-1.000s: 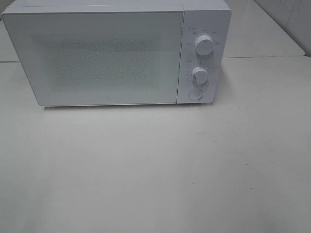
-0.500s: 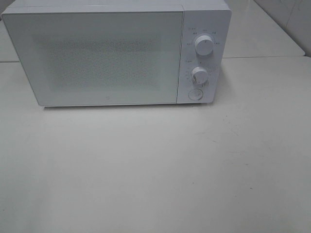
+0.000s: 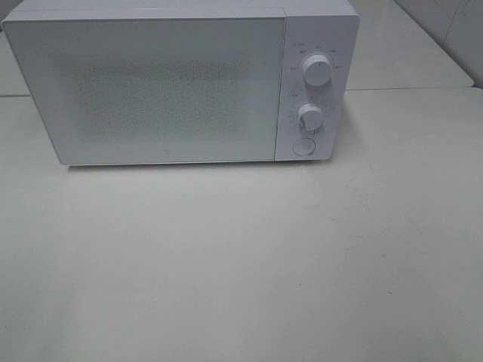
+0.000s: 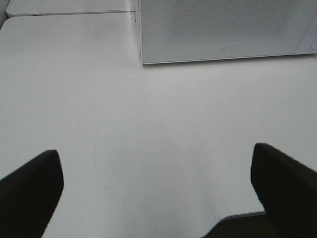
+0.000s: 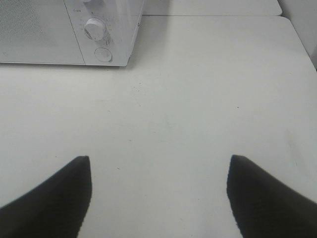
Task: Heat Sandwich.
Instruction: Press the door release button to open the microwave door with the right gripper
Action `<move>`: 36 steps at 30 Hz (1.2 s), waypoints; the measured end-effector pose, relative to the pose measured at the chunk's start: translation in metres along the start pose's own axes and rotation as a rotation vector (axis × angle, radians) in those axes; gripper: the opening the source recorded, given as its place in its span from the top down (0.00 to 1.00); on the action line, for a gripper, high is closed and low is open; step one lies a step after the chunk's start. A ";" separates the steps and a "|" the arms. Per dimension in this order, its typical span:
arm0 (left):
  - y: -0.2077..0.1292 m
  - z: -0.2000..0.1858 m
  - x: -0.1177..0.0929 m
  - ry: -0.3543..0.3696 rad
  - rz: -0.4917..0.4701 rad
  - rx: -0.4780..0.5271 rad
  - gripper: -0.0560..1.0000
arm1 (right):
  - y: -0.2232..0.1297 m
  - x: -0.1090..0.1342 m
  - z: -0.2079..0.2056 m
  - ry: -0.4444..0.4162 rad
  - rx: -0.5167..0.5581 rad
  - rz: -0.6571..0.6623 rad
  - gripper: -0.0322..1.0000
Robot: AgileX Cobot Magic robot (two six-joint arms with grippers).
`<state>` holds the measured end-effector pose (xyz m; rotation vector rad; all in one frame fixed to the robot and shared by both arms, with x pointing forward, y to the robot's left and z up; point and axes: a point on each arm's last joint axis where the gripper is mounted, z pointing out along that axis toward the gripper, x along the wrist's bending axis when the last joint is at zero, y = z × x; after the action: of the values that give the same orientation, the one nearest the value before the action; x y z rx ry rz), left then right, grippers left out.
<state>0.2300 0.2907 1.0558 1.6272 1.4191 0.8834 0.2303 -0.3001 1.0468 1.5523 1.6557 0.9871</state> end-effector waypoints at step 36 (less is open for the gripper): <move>0.000 0.000 0.000 0.000 0.000 0.000 0.03 | 0.025 0.001 0.009 -0.001 -0.047 -0.030 0.23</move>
<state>0.2300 0.2907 1.0558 1.6272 1.4191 0.8834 0.2500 -0.2981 1.0637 1.4927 1.6391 1.0025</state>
